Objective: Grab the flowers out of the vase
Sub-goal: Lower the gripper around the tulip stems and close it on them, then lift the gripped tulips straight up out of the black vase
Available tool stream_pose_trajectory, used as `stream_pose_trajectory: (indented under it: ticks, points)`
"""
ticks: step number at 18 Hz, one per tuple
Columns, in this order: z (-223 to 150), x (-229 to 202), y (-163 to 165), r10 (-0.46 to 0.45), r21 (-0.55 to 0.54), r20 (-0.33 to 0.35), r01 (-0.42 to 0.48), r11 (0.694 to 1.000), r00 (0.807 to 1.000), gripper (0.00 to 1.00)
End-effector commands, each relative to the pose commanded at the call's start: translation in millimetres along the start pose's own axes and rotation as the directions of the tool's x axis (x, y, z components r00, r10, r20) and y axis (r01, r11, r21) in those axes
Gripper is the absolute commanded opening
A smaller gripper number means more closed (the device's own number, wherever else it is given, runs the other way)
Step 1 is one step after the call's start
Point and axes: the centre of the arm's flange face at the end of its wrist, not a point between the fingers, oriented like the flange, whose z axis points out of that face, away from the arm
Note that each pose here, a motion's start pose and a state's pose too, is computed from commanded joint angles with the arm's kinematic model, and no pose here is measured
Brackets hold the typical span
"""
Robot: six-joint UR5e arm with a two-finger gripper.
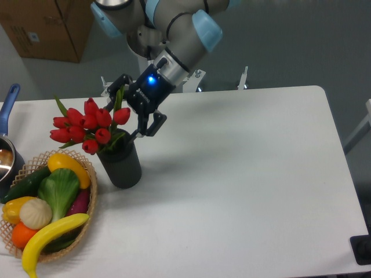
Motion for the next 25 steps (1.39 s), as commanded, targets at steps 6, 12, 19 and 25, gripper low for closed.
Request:
stream_pose_trajectory:
  ticks: [6, 12, 19, 25]
  points:
    - [25.1, -9.1, 4.5, 0.002, 0.094, -0.061, 0.004, 0.996, 0.998, 0.88]
    - [15.0, -12.7, 3.5, 0.023, 0.126, -0.043, -0.018, 0.992, 0.999, 0.00]
    - [-3.7, -2.0, -15.7, -0.008, 0.141, -0.017, 0.010, 0.990, 1.000, 0.00]
    - [-39.7, 14.5, -77.3, -0.044, 0.243, -0.010, 0.045, 0.969, 0.999, 0.00]
